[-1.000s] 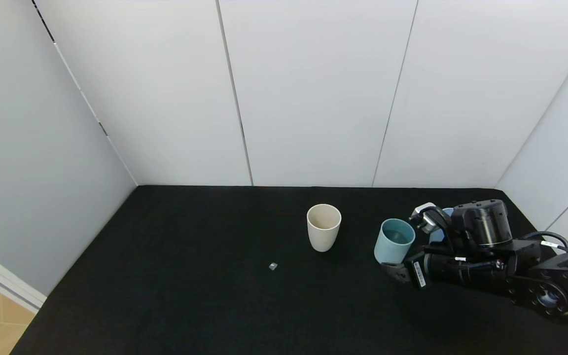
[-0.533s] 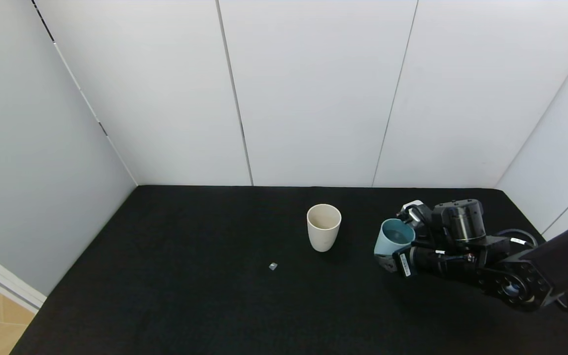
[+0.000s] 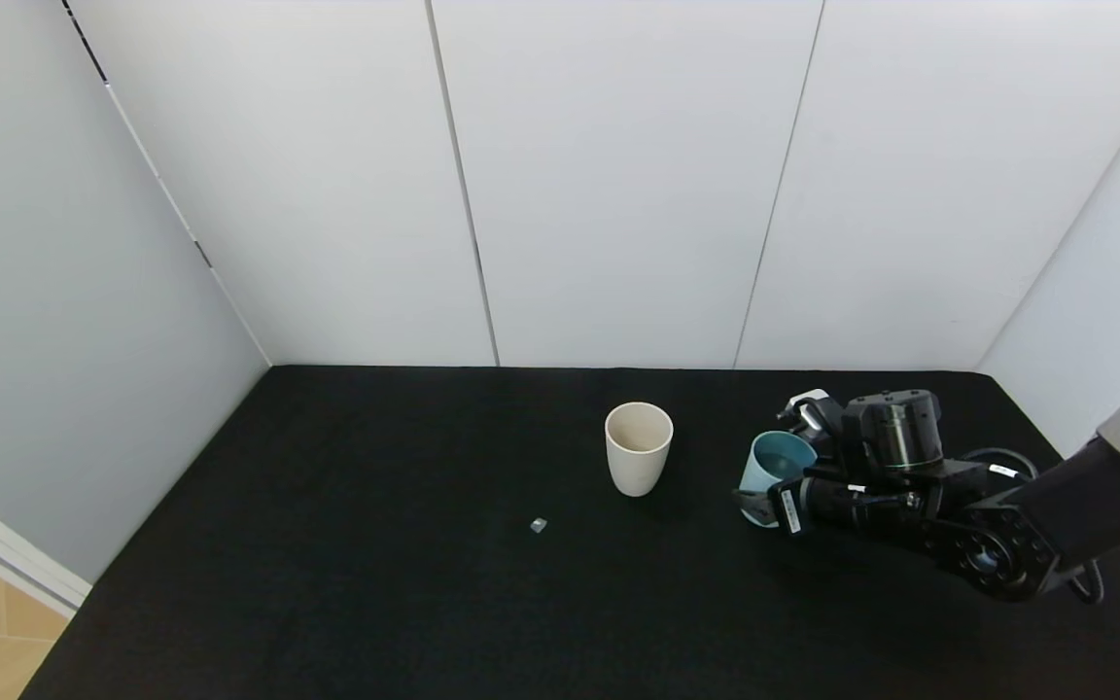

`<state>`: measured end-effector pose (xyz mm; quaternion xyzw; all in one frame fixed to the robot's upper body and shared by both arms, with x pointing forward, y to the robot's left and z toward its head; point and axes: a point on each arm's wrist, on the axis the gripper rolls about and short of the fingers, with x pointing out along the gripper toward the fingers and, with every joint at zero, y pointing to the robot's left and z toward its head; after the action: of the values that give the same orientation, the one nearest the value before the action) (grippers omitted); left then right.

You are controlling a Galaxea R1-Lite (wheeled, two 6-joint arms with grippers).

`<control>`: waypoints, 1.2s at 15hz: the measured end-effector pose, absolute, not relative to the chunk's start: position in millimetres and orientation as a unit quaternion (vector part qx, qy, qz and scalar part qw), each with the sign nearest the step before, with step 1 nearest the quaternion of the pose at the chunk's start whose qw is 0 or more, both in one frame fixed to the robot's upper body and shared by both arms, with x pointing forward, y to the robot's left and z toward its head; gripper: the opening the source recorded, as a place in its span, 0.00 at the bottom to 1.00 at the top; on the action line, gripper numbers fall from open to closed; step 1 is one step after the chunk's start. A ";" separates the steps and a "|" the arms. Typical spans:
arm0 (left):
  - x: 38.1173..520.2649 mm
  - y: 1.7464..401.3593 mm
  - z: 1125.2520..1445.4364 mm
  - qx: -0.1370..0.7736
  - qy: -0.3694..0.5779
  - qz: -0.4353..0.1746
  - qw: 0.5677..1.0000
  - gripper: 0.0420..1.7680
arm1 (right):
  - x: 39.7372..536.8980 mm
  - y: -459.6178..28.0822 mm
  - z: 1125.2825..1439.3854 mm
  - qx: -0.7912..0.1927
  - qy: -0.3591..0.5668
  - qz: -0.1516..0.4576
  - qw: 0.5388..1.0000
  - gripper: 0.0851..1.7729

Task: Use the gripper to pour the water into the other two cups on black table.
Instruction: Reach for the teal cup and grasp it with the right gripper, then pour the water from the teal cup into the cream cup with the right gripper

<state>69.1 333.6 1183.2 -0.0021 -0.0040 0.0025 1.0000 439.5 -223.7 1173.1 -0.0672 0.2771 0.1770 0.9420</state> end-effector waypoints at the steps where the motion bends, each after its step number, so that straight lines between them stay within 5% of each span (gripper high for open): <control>1: 69.1 333.6 1183.3 -0.002 -0.004 0.002 1.000 0.97 | 440.8 -223.8 1172.8 -0.067 0.276 0.176 0.942 0.96; 6: 69.1 333.6 1183.2 -0.002 -0.004 0.002 1.000 0.97 | 445.5 -223.1 1170.4 -0.067 0.275 0.175 0.943 0.96; 10: 69.1 333.6 1183.3 -0.002 -0.004 0.002 1.000 0.97 | 448.1 -224.2 1169.7 -0.057 0.276 0.162 0.946 0.68; 18: 69.1 333.6 1183.2 -0.002 -0.004 0.003 1.000 0.97 | 448.5 -225.1 1171.4 -0.053 0.276 0.159 0.946 0.66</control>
<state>69.1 333.6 1183.2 -0.0021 -0.0040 0.0025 1.0000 448.5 -225.1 1171.4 -0.0527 0.2760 0.1588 0.9465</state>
